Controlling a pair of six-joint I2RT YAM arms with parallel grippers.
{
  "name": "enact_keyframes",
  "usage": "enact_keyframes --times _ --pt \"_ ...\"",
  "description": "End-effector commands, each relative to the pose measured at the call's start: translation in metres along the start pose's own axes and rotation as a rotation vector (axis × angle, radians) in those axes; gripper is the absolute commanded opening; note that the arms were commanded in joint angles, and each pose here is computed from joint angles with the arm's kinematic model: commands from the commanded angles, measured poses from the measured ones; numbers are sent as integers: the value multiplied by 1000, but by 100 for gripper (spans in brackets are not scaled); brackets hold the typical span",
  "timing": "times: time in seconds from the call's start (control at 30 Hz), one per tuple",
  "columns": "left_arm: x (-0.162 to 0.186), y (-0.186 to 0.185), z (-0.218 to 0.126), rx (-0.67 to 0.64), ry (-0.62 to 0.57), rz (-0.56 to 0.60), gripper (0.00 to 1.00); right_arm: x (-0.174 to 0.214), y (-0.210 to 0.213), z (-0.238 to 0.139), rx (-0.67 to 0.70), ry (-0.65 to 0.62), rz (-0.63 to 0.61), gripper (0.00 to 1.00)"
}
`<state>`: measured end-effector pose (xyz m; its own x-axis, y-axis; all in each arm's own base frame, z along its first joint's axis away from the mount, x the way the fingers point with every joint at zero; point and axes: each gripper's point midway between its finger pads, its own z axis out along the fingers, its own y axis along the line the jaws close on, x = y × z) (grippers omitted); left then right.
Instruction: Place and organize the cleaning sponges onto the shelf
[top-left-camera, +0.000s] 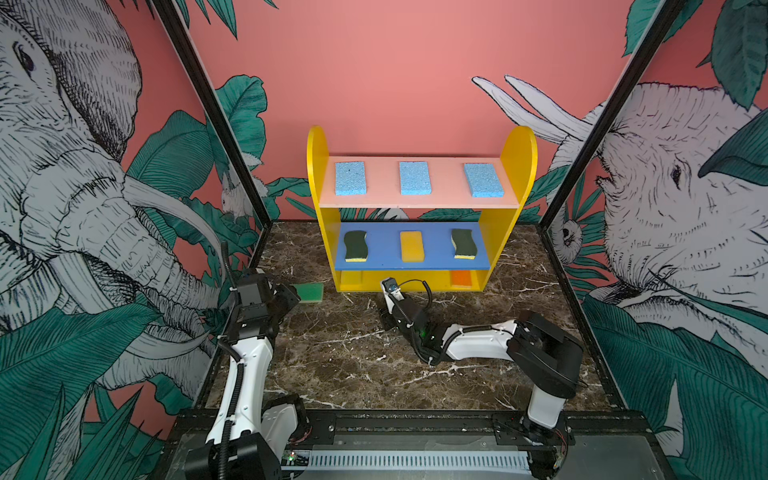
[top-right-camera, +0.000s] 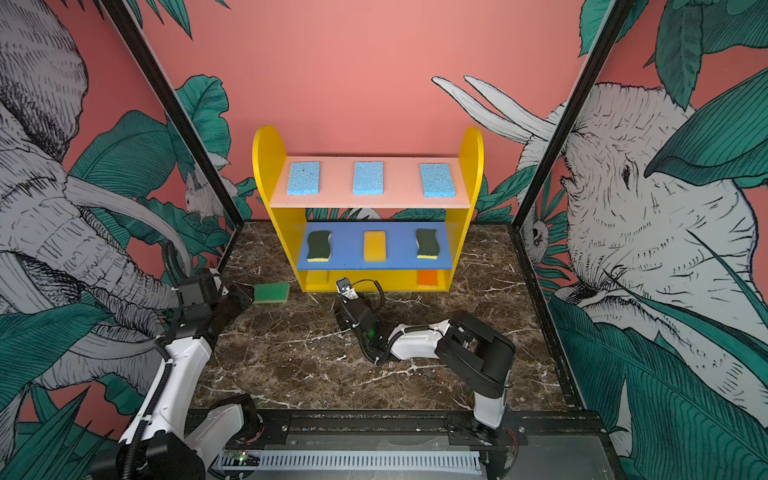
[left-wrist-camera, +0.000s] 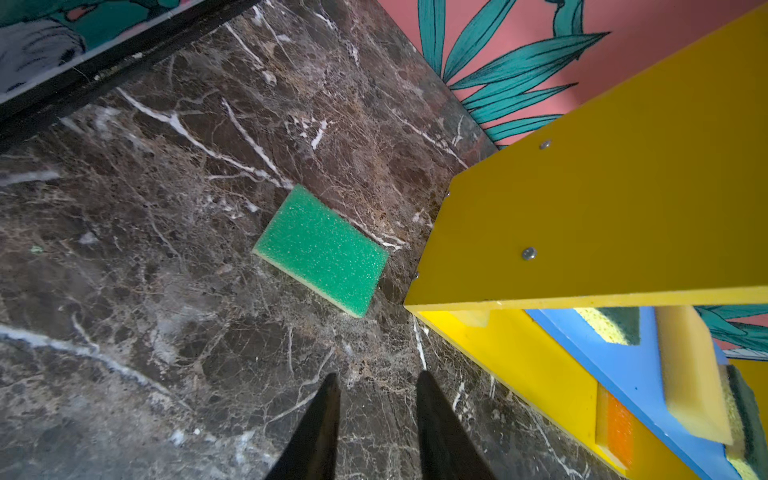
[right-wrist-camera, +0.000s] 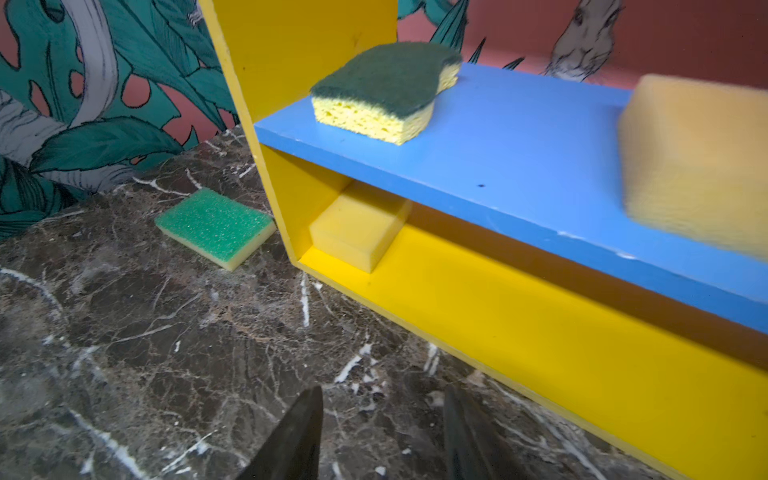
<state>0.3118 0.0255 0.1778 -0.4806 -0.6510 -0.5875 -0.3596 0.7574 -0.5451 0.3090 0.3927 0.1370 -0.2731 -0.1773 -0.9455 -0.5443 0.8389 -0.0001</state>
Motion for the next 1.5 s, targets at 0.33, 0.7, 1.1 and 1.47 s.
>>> enact_keyframes --times 0.33,0.7,1.1,1.47 --pt "3 -3 -6 23 9 -41 27 -9 12 32 -53 -190 131 47" --pt "5 -7 -5 55 12 -33 27 -14 26 90 -45 -231 209 50" --pt "-3 -16 -3 98 -7 -32 27 -6 18 128 -28 -179 157 49" --pt "-5 -16 -1 97 -16 -22 27 15 25 142 -39 -105 126 50"
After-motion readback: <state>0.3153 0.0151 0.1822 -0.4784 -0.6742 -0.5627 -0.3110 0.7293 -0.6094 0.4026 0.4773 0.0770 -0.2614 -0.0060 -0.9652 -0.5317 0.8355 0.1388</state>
